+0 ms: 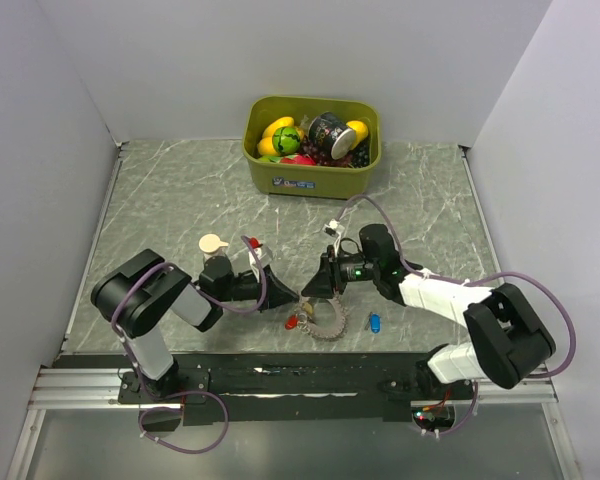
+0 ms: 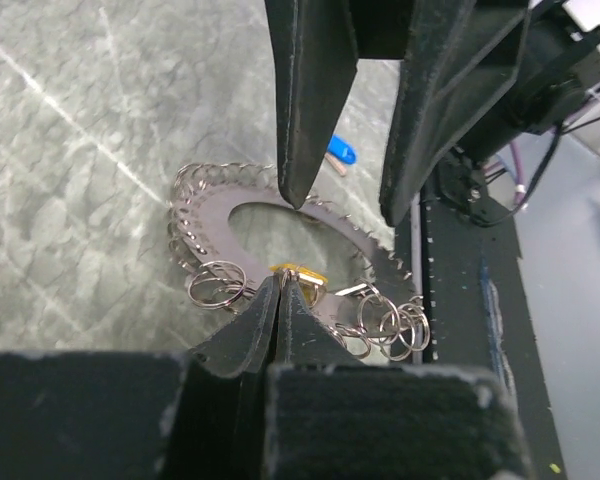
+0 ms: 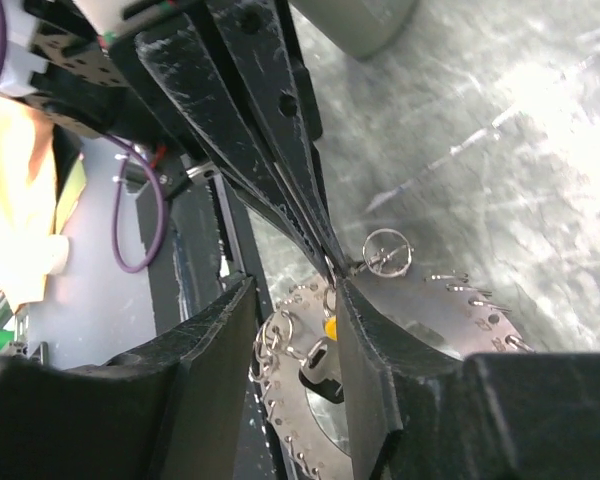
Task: Put the keys on the keyring
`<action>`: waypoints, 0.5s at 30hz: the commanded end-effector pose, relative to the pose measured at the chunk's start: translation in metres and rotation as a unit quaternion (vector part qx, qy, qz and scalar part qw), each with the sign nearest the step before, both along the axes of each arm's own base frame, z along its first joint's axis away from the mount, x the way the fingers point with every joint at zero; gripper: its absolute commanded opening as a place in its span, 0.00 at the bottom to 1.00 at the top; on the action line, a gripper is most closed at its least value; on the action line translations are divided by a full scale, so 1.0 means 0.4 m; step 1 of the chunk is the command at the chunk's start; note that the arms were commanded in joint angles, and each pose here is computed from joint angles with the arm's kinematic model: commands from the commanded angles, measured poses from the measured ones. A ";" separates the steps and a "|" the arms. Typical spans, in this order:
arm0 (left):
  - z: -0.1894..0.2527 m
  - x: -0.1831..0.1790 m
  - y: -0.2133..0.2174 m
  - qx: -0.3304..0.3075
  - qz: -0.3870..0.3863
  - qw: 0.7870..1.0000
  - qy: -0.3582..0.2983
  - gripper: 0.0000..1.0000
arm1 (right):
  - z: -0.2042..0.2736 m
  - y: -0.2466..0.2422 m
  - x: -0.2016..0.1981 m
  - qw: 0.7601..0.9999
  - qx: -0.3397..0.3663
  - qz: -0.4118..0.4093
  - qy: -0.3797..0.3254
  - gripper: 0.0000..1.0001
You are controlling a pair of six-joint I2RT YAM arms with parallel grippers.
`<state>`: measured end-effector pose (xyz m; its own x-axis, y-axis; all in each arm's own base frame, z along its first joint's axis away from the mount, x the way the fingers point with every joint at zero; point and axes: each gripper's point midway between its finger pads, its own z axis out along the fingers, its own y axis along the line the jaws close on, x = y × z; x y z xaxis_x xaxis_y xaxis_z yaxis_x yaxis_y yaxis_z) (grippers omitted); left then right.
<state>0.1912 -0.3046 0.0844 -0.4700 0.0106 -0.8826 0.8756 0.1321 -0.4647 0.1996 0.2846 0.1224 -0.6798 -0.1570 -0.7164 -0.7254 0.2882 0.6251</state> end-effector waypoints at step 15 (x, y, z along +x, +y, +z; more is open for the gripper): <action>0.184 0.008 -0.005 -0.113 -0.001 0.972 -0.205 0.01 | -0.053 0.036 0.023 1.000 -0.028 -0.003 -0.008 0.44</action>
